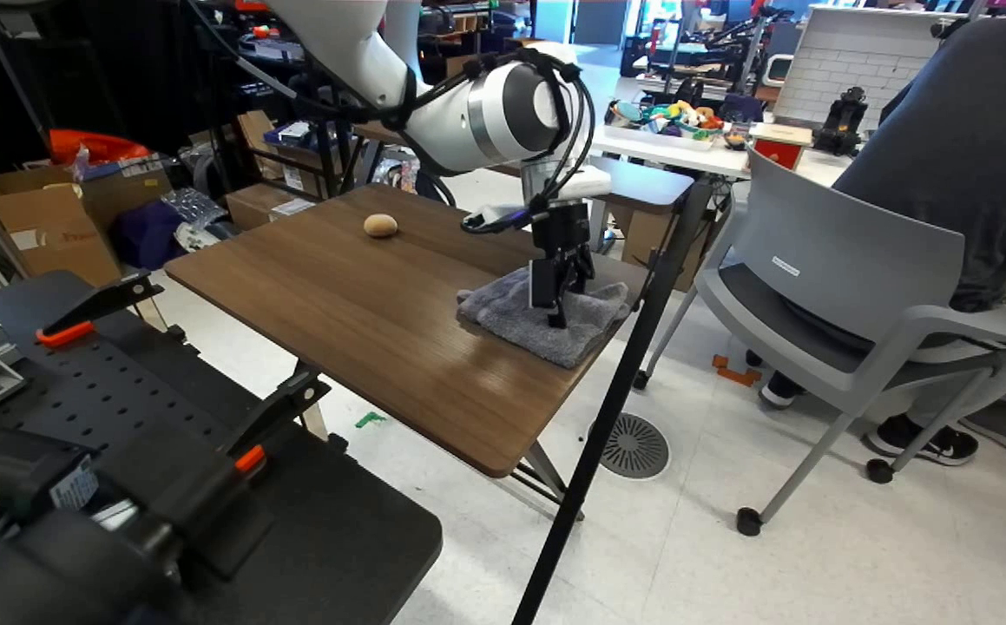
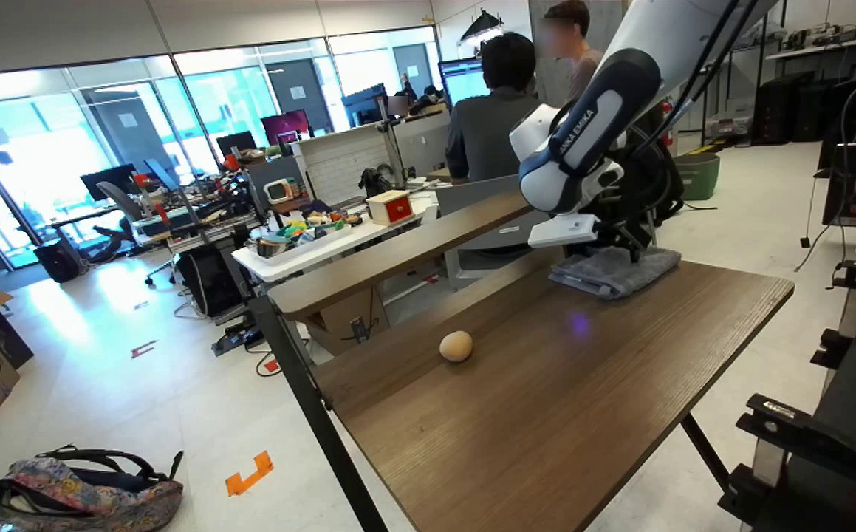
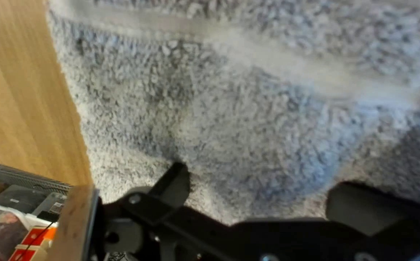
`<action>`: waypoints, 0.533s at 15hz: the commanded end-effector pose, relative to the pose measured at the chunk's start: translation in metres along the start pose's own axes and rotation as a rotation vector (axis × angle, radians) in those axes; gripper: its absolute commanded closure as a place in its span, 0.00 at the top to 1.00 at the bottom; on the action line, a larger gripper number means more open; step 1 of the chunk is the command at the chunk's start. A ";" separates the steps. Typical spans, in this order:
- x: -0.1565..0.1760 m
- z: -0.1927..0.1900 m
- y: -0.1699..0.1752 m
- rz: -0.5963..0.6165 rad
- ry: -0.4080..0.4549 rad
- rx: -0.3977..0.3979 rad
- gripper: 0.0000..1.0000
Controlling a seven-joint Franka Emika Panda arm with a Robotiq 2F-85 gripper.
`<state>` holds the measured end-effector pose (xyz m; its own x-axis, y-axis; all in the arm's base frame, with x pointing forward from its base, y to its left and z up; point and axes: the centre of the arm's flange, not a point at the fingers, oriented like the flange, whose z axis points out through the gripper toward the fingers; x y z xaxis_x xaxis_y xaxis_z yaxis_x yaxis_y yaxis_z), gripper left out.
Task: Wipe the table with the towel then move the plush toy
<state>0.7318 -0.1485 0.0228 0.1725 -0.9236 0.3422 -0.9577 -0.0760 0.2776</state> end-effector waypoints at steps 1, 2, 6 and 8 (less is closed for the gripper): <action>-0.054 0.019 0.051 -0.155 -0.082 -0.043 1.00; -0.060 0.015 0.057 -0.193 -0.088 -0.045 1.00; -0.085 0.001 0.078 -0.350 -0.140 -0.058 1.00; -0.101 -0.005 0.091 -0.435 -0.174 -0.064 1.00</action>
<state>0.6971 -0.0887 0.0257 0.4347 -0.8881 0.1495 -0.8512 -0.3509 0.3903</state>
